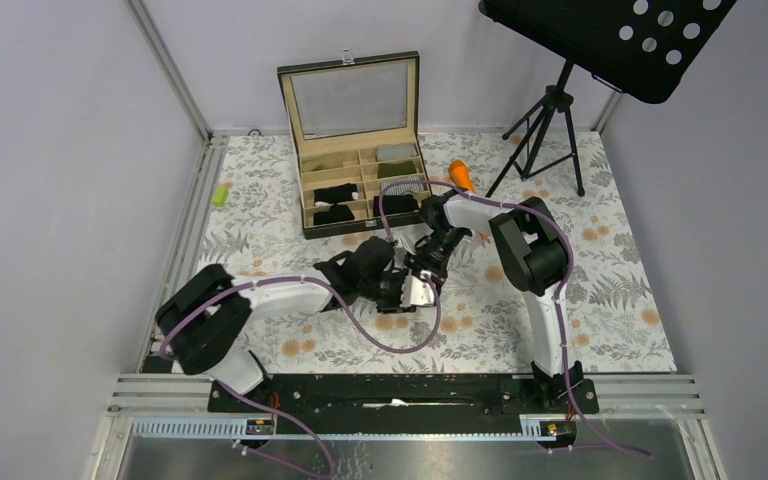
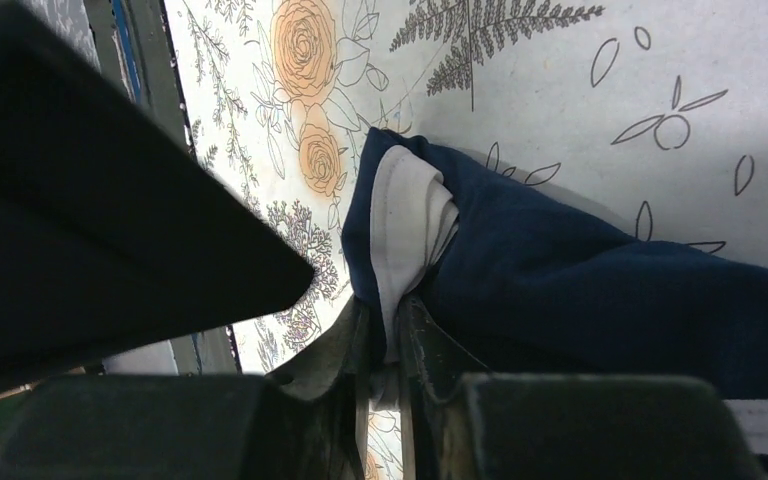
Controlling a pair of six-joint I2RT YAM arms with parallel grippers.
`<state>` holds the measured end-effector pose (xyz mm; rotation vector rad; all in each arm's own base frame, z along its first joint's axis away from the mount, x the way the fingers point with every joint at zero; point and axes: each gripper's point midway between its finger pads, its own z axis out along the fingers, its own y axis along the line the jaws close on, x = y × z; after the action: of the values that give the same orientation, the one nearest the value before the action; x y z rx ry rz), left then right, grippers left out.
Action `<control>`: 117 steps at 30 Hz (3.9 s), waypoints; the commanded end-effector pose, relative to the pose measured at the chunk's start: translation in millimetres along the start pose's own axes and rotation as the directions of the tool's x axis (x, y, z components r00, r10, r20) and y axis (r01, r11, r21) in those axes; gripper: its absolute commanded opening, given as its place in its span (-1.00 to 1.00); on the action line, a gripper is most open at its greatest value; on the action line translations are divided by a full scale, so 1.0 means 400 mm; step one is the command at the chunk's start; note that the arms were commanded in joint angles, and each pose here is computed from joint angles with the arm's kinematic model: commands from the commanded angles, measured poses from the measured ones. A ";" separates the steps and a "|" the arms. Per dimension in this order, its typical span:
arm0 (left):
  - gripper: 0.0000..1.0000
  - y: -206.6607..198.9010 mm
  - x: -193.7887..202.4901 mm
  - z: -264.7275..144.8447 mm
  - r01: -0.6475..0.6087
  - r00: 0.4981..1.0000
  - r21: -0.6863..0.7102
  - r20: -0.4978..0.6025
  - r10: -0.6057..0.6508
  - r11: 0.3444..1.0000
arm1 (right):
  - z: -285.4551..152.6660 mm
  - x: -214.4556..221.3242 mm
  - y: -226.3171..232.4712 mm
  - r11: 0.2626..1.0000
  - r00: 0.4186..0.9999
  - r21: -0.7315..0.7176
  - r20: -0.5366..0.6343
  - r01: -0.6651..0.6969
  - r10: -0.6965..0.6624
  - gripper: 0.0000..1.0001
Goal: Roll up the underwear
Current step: Roll the underwear to the center of the board.
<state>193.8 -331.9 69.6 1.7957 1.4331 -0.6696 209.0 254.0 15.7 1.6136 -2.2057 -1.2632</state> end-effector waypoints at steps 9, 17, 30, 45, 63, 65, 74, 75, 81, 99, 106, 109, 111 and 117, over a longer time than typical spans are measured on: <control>-0.27 0.046 0.008 0.086 -0.142 0.990 -0.057 -0.019 0.142 0.988 | 0.003 0.015 -0.009 1.000 1.000 0.006 -0.007 -0.014 0.014 -0.70; -0.13 0.083 -0.011 0.038 -0.122 0.993 -0.163 -0.024 0.120 0.979 | 0.001 0.018 0.001 1.000 1.000 0.003 -0.003 0.002 -0.002 -0.69; -0.22 0.025 0.027 0.094 -0.128 0.991 -0.009 -0.041 0.128 0.992 | 0.002 0.018 0.001 1.000 1.000 0.008 0.000 -0.002 0.002 -0.67; -0.17 -0.043 0.033 0.055 -0.042 0.998 0.111 -0.043 0.047 0.993 | 0.008 0.020 0.000 0.999 0.999 0.012 0.009 -0.033 0.033 -0.67; -0.99 -0.007 0.012 0.115 0.006 0.999 0.054 -0.043 -0.003 0.999 | -0.058 -0.026 0.062 1.000 0.999 -0.006 0.049 -0.007 0.007 0.31; -1.00 -0.015 0.023 0.105 0.021 0.998 0.066 -0.058 -0.017 0.998 | -0.103 -0.037 0.101 1.000 0.998 -0.023 0.059 0.019 -0.017 0.36; -1.00 -0.034 0.033 0.065 0.103 0.990 0.108 -0.107 -0.092 0.989 | -0.159 0.048 -0.027 0.943 0.990 0.302 0.039 -0.138 0.133 -0.30; -1.00 -0.036 0.034 0.061 0.110 0.989 0.113 -0.112 -0.097 0.988 | -0.150 0.061 -0.044 0.936 0.987 0.313 0.028 -0.161 0.160 -0.36; -1.00 -0.048 0.024 0.039 0.168 0.980 0.134 -0.129 -0.151 0.977 | -0.119 0.050 -0.136 0.900 0.976 0.380 0.037 -0.212 0.215 -0.44; -1.00 -0.104 0.078 -0.001 0.387 0.914 0.228 -0.220 -0.340 0.894 | -0.193 -0.094 -0.095 0.921 0.995 0.381 0.090 -0.083 0.053 -0.30; -1.00 -0.113 0.086 0.028 0.538 0.841 0.298 -0.246 -0.481 0.788 | -0.614 -0.226 0.005 0.749 0.853 0.654 0.446 -0.104 -0.271 0.05; -1.00 -0.108 0.088 0.043 0.622 0.783 0.340 -0.276 -0.558 0.705 | -0.760 -0.237 0.061 0.573 0.741 0.792 0.511 -0.210 -0.435 0.14; -1.00 -0.104 0.083 0.054 0.663 0.748 0.380 -0.303 -0.590 0.645 | -0.782 -0.215 0.106 0.494 0.687 0.838 0.501 -0.232 -0.526 0.25; -1.00 -0.084 0.089 0.091 0.791 0.607 0.421 -0.452 -0.654 0.443 | -0.613 -0.068 0.178 0.514 0.711 0.849 0.438 -0.126 -0.550 0.35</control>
<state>177.8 -340.8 28.6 1.6482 2.2288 -1.4404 327.2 148.9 280.2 1.9842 -3.7452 -0.8808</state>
